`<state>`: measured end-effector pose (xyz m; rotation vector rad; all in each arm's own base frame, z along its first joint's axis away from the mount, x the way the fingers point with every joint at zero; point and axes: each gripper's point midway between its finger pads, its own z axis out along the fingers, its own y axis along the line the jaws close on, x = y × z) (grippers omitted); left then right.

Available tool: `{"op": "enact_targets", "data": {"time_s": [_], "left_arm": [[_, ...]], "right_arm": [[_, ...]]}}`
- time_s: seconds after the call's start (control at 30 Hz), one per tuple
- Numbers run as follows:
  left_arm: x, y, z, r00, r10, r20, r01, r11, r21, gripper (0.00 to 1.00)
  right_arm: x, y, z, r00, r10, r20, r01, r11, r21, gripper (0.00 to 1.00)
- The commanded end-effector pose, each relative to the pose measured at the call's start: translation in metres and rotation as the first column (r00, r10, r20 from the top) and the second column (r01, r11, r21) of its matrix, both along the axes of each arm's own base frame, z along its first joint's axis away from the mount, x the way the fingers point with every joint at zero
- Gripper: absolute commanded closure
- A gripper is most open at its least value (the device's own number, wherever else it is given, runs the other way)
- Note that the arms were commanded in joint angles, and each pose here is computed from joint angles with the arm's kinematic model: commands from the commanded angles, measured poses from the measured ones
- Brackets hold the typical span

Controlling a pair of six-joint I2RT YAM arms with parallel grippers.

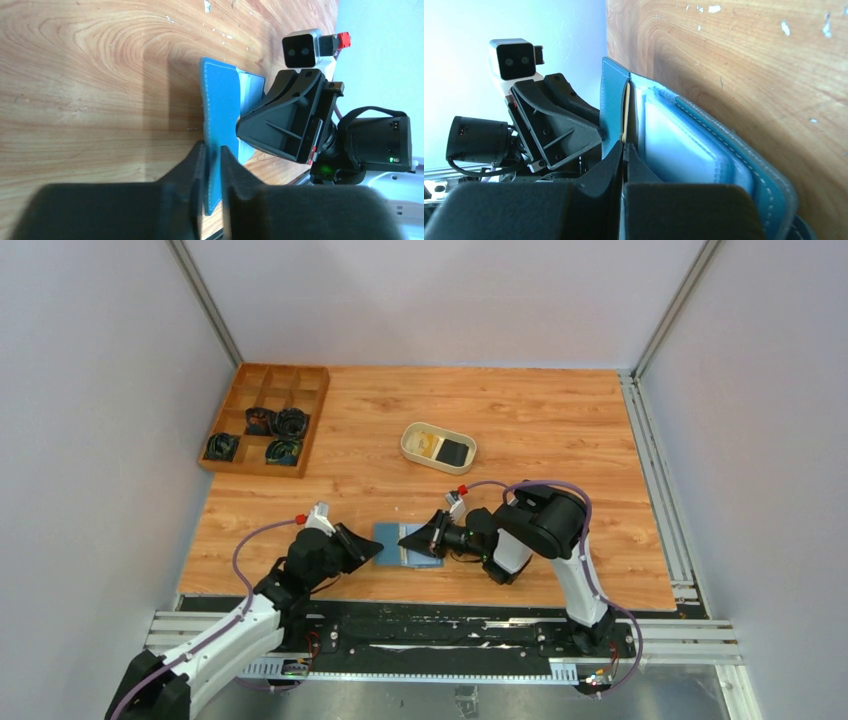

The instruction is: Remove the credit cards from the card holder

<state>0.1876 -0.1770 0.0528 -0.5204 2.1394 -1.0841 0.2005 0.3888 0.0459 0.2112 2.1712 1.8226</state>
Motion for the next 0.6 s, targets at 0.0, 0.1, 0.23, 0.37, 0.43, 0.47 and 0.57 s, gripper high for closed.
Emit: {"op": "enact_targets", "data": {"time_s": [0.0, 0.1, 0.23, 0.37, 0.43, 0.47, 0.57], "left_arm": [[-0.014, 0.008, -0.032, 0.998, 0.015, -0.065, -0.015, 1.000, 0.009, 0.90], [-0.013, 0.009, -0.031, 0.998, 0.024, -0.066, -0.024, 1.000, 0.007, 1.00], [-0.012, 0.010, -0.031, 0.997, 0.034, -0.065, -0.033, 0.999, 0.010, 1.00], [-0.011, 0.012, -0.032, 0.997, 0.045, -0.068, -0.044, 0.999, 0.019, 1.00], [-0.010, 0.013, -0.032, 0.997, 0.047, -0.068, -0.046, 0.999, 0.021, 1.00], [-0.009, 0.013, -0.032, 0.997, 0.048, -0.065, -0.047, 0.999, 0.024, 1.00], [-0.009, 0.014, -0.032, 0.997, 0.050, -0.066, -0.048, 0.998, 0.031, 1.00]], "right_arm": [[-0.004, -0.019, -0.042, 0.998, -0.018, -0.059, 0.011, 0.992, -0.127, 1.00], [-0.004, -0.022, -0.042, 0.998, -0.020, -0.057, 0.013, 0.992, -0.127, 1.00], [-0.004, -0.031, -0.045, 0.998, -0.026, -0.058, 0.018, 0.990, -0.139, 1.00], [-0.005, -0.040, -0.049, 0.997, -0.031, -0.065, 0.021, 0.988, -0.152, 1.00], [-0.006, -0.044, -0.052, 0.997, -0.031, -0.069, 0.020, 0.987, -0.160, 1.00], [-0.007, -0.047, -0.053, 0.997, -0.030, -0.071, 0.018, 0.986, -0.165, 1.00], [-0.009, -0.052, -0.057, 0.997, -0.027, -0.076, 0.013, 0.984, -0.178, 1.00]]}}
